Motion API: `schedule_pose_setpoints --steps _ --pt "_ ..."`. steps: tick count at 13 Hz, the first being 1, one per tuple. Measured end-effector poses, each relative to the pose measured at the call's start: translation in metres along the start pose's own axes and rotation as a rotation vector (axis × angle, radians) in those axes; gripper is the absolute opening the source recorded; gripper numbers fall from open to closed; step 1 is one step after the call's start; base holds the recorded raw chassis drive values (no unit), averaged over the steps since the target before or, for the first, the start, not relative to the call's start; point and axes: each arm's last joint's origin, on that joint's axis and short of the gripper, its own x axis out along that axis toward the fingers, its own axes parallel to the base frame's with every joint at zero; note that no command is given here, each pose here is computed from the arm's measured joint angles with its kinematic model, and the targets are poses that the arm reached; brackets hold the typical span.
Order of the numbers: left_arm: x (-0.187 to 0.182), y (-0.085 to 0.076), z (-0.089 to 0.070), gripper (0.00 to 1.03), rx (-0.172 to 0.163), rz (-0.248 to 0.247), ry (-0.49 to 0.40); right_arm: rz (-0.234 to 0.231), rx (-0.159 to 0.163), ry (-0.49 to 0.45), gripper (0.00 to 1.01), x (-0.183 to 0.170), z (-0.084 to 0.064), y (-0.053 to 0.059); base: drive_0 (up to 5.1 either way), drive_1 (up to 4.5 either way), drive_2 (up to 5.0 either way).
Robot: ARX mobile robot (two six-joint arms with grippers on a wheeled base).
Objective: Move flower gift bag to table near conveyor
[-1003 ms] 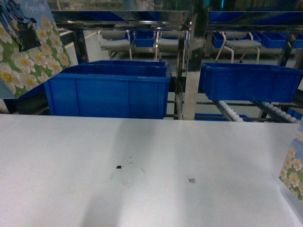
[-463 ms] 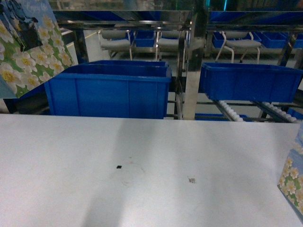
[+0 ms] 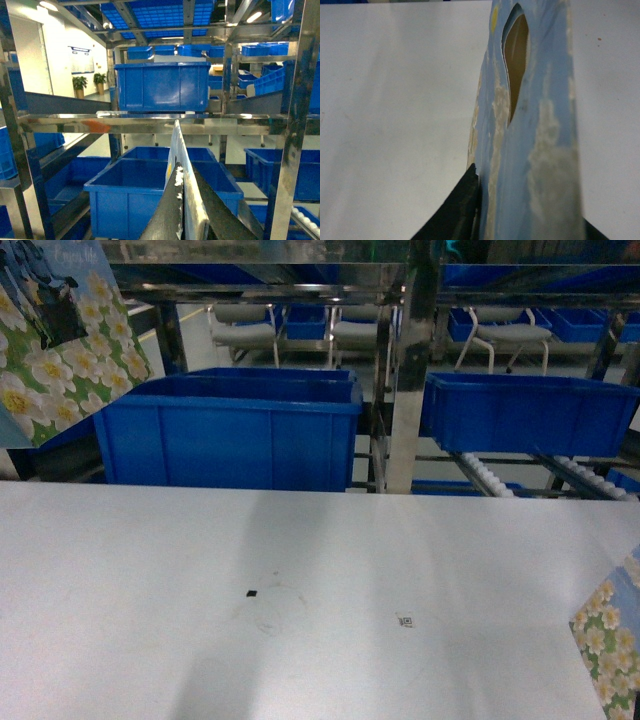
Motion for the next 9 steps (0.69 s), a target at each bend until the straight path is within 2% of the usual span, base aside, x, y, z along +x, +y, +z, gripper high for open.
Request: schedule_pose_setpoints --steps 1,2,3,4,5,6,8,9 --pt "0.0 0.0 0.0 0.02 0.0 0.0 0.0 -0.014 0.01 -0.044 0.46 -0.01 0.009 -0.001 0.0 0.0 0.0" --pt "0.0 0.0 0.0 0.02 0.0 0.0 0.0 -0.018 0.02 -0.113 0.57 -0.013 0.021 -0.001 0.0 0.0 0.0" --pt "0.0 0.0 0.0 0.02 0.0 0.0 0.0 -0.021 0.02 -0.182 0.73 -0.019 0.035 -0.002 0.0 0.0 0.0" --pt "0.0 0.0 0.0 0.02 0.0 0.0 0.0 -0.028 0.006 -0.244 0.89 -0.025 0.047 -0.003 0.0 0.0 0.0" --pt "0.0 0.0 0.0 0.02 0.0 0.0 0.0 -0.041 0.001 -0.309 1.0 -0.032 0.059 -0.003 0.0 0.0 0.0" --pt "0.0 0.0 0.0 0.02 0.0 0.0 0.0 -0.069 -0.012 -0.383 0.98 -0.04 0.072 -0.002 0.0 0.0 0.0" --pt "0.0 0.0 0.0 0.02 0.0 0.0 0.0 -0.104 -0.041 -0.522 0.98 -0.063 0.091 0.006 0.0 0.0 0.0" --pt "0.0 0.0 0.0 0.02 0.0 0.0 0.0 -0.095 -0.068 -0.584 0.98 -0.078 0.097 0.013 0.0 0.0 0.0"
